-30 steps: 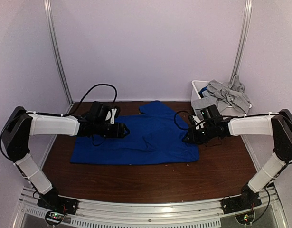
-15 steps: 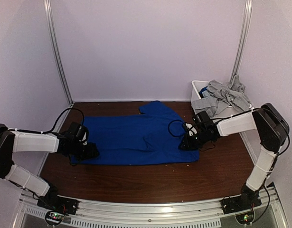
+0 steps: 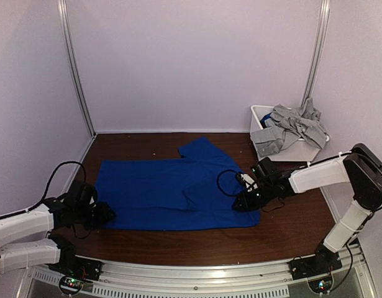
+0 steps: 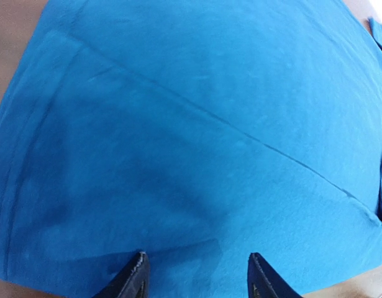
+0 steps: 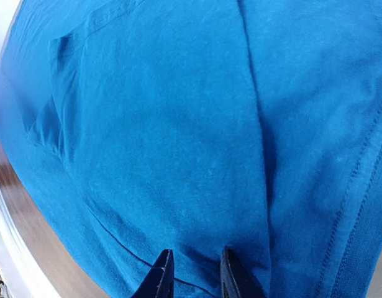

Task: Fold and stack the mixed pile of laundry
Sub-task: Move the 1/3-folded T-shirt to the center of the board, then pick up the 1/3-folded T-shirt from the center of the board.

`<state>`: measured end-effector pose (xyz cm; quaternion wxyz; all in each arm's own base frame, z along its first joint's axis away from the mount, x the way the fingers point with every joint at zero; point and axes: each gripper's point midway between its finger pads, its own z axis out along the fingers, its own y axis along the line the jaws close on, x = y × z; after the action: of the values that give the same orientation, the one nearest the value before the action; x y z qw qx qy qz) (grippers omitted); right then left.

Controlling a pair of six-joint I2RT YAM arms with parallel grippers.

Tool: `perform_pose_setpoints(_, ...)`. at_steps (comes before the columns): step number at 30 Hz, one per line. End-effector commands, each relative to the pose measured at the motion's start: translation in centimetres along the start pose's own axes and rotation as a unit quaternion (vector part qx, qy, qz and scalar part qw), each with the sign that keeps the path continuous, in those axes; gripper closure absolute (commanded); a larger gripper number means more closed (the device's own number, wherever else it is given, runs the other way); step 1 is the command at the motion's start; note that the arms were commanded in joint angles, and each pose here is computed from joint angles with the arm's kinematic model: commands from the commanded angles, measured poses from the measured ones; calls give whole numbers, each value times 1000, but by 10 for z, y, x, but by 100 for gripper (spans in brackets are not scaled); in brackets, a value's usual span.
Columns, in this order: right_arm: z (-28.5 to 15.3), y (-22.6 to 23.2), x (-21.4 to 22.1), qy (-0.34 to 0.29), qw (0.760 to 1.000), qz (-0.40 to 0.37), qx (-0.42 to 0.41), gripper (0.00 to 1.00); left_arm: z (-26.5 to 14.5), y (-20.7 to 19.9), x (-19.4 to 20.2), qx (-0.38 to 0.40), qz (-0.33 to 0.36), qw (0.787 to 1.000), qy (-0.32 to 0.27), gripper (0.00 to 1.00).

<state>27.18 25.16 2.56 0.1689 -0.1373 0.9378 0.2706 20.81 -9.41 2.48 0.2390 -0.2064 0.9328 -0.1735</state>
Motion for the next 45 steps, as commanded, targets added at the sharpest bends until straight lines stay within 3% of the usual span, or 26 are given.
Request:
perform_pose_setpoints(1,-5,1,67,81,996,24,34,73,-19,44,36,-61,-32,996,48,44)
perform_pose_setpoints(4,-16,13,68,76,997,23,21,72,-24,28,38,-18,-33,998,55,42)
perform_pose_setpoints(9,-42,23,15,13,1000,0,26,68,-32,-1,6,-13,20,999,32,38)
perform_pose_setpoints(16,-65,22,-94,-85,995,-27,31,59,-44,-71,-87,-10,120,991,-57,14)
perform_pose_setpoints(23,-46,12,-197,-126,988,-51,72,58,-13,-97,-169,14,120,991,-59,11)
perform_pose_setpoints(27,-27,-10,-232,-124,986,-54,99,60,-4,-95,-217,12,111,991,-74,10)
perform_pose_setpoints(34,9,-57,-243,-88,984,-46,145,63,17,-70,-255,1,85,994,-65,6)
perform_pose_setpoints(45,51,-97,-235,-61,980,-48,182,62,40,-59,-257,-22,91,995,-45,4)
